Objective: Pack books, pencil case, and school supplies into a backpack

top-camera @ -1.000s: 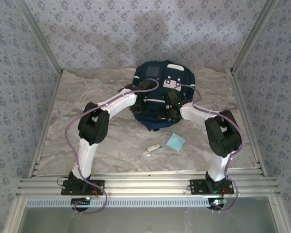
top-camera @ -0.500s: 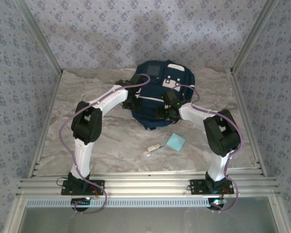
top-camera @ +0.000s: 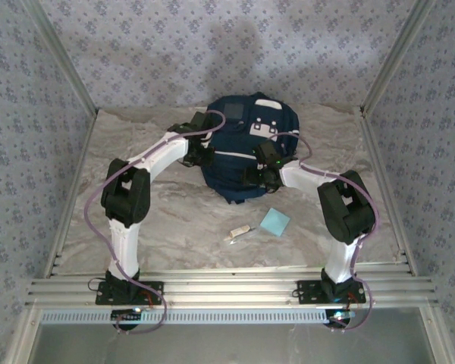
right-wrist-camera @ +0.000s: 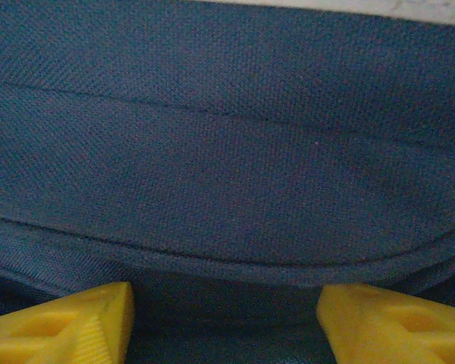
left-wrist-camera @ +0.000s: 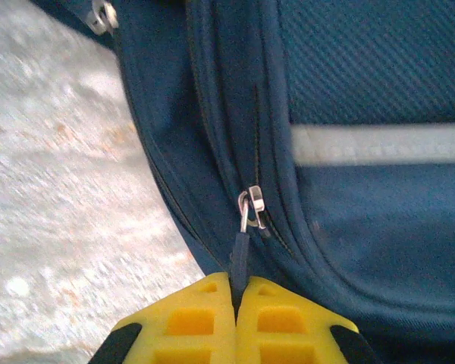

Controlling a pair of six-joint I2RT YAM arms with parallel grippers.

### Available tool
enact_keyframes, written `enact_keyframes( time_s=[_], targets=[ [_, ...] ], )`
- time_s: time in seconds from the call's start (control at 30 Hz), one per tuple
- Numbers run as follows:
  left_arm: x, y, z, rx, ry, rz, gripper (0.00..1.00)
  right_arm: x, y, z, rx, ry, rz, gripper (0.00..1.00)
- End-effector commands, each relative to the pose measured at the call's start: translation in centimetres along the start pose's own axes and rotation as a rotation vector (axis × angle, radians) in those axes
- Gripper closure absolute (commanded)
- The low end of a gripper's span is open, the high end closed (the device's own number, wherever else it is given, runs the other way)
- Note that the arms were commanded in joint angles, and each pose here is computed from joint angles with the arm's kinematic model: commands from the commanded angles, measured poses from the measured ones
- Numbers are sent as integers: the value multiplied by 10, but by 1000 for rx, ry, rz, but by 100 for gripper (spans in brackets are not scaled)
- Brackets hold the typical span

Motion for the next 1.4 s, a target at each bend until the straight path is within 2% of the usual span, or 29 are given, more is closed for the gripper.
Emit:
enact_keyframes(
  time_s=[0.0,0.1,0.27,0.37,0.53,0.6,0.63,0.77,0.83,0.97,1.07,1.17,1.23,1.27,1.37],
  targets=[
    [-46,39,6,-223,-204,-13,97,66,-38,27,156,268,10,31],
    [-60,45,16,-241,-255,-10,96,67,-38,27,157,272,9,31],
    [-63,56,33,-217,-217,-65,96,68,-36,28,152,283,2,31],
    [-57,55,26,-178,-225,-93,95,63,-34,24,147,269,-13,32],
    [-32,53,-2,-83,-248,-174,95,39,-34,0,153,196,-37,29],
    [-15,52,-15,-44,-262,-213,95,28,-44,-4,177,196,-67,29],
    [-5,52,-19,-27,-265,-230,95,11,-46,-7,178,165,-75,29],
    [32,48,-38,29,-268,-268,94,-8,-63,-5,203,146,-91,29],
    [43,43,-45,51,-265,-262,89,-14,-69,-4,206,139,-88,29],
    [48,41,-41,21,-214,-248,65,-20,-69,-17,181,116,-77,28],
    [45,41,-41,-19,-178,-254,57,-15,-70,-39,173,90,-61,28],
    [41,33,-56,28,-197,-257,51,-1,-73,-63,158,77,-35,27],
    [42,24,-70,69,-214,-252,45,22,-77,-75,148,111,-16,27],
    [44,18,-78,97,-220,-247,41,30,-78,-81,140,117,-7,26],
    [54,-9,-94,219,-215,-225,37,59,-77,-96,100,141,29,26]
  ],
)
Point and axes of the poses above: each hand's point on the last joint's axis, 136 mm out from that joint toward the fingers, its own z axis out along the fingers, its own y axis along the line the jaws close on, x = y × z, the point moved 5 cm from there along -z, back along the fingers, and after that the axes turned 9 degrees about -z, right-handed, at the moved point
